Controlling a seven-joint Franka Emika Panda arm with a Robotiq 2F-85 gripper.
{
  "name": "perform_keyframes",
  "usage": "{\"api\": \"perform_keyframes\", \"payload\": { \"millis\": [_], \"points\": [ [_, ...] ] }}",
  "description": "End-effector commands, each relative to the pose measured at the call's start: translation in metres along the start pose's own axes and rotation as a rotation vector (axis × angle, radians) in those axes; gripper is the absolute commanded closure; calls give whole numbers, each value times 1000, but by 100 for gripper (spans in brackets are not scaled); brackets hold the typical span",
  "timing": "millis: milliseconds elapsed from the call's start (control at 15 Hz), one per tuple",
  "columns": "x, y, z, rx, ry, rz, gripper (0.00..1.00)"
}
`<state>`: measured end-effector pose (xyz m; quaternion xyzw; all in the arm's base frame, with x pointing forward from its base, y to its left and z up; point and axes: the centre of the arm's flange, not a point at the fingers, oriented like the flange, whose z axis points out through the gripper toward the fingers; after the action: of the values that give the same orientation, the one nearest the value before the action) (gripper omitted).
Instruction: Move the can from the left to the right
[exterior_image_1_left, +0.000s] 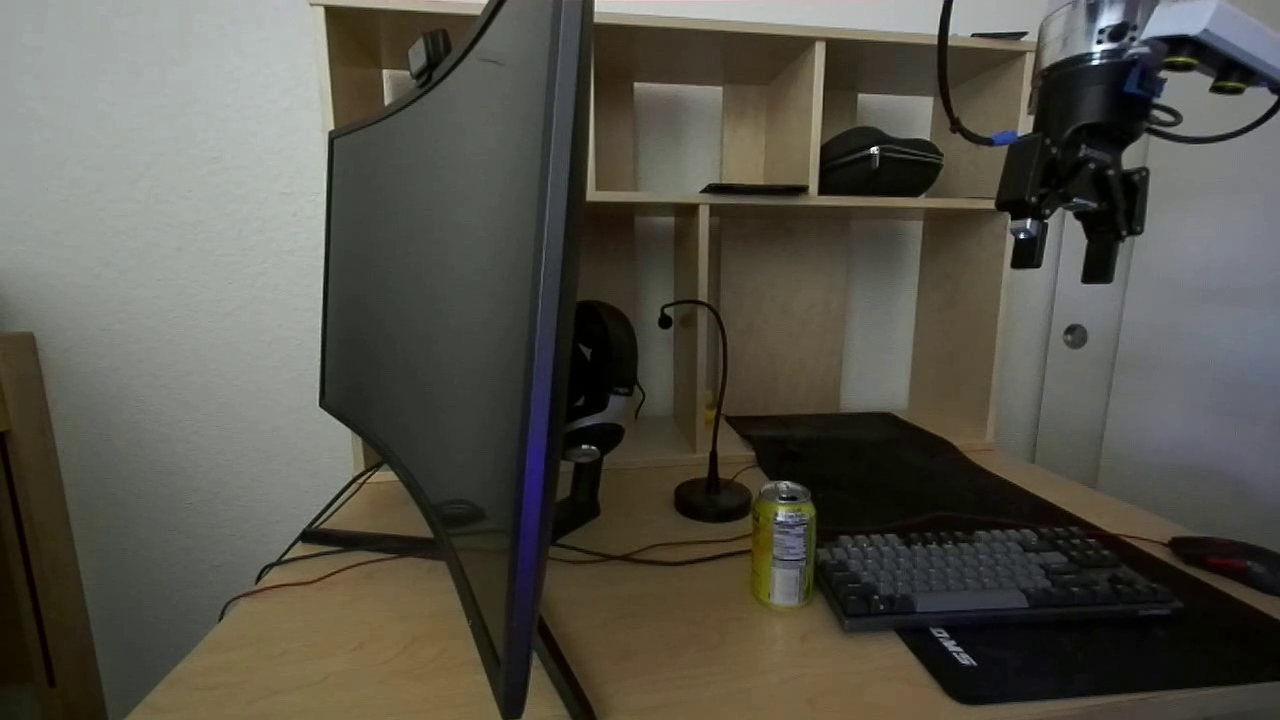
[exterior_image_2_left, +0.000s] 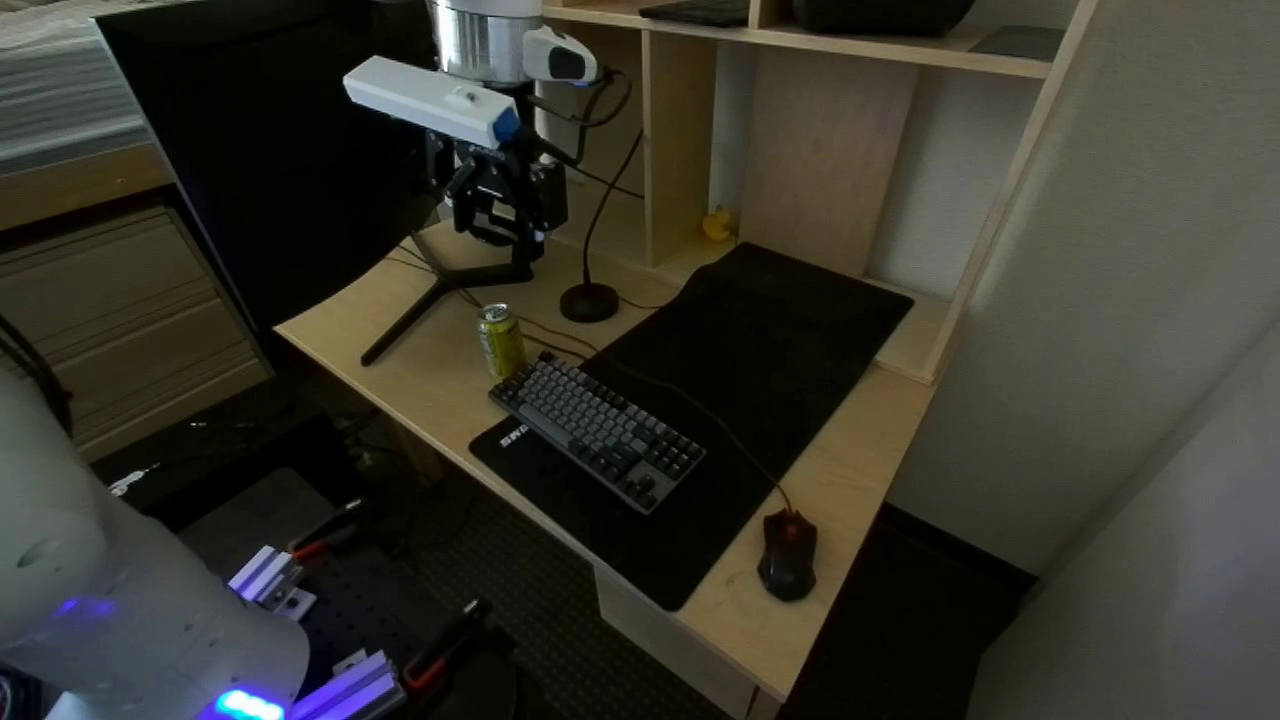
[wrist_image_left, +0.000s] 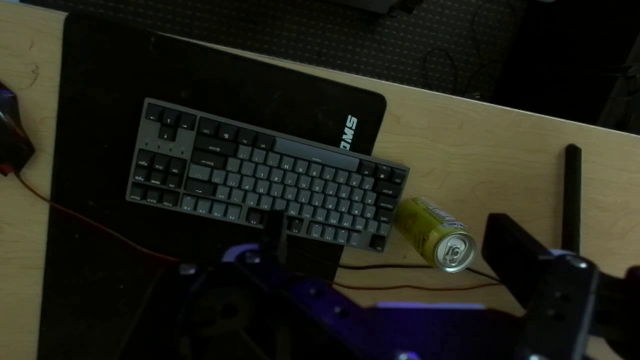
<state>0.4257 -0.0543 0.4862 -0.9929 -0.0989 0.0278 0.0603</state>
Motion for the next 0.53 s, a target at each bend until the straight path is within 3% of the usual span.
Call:
{"api": "perform_keyframes", "payload": {
  "millis": [0,467],
  "points": [
    [0,0,0,0,0,0,0],
    [10,-99,7,-16,195,-178,0]
  ]
}}
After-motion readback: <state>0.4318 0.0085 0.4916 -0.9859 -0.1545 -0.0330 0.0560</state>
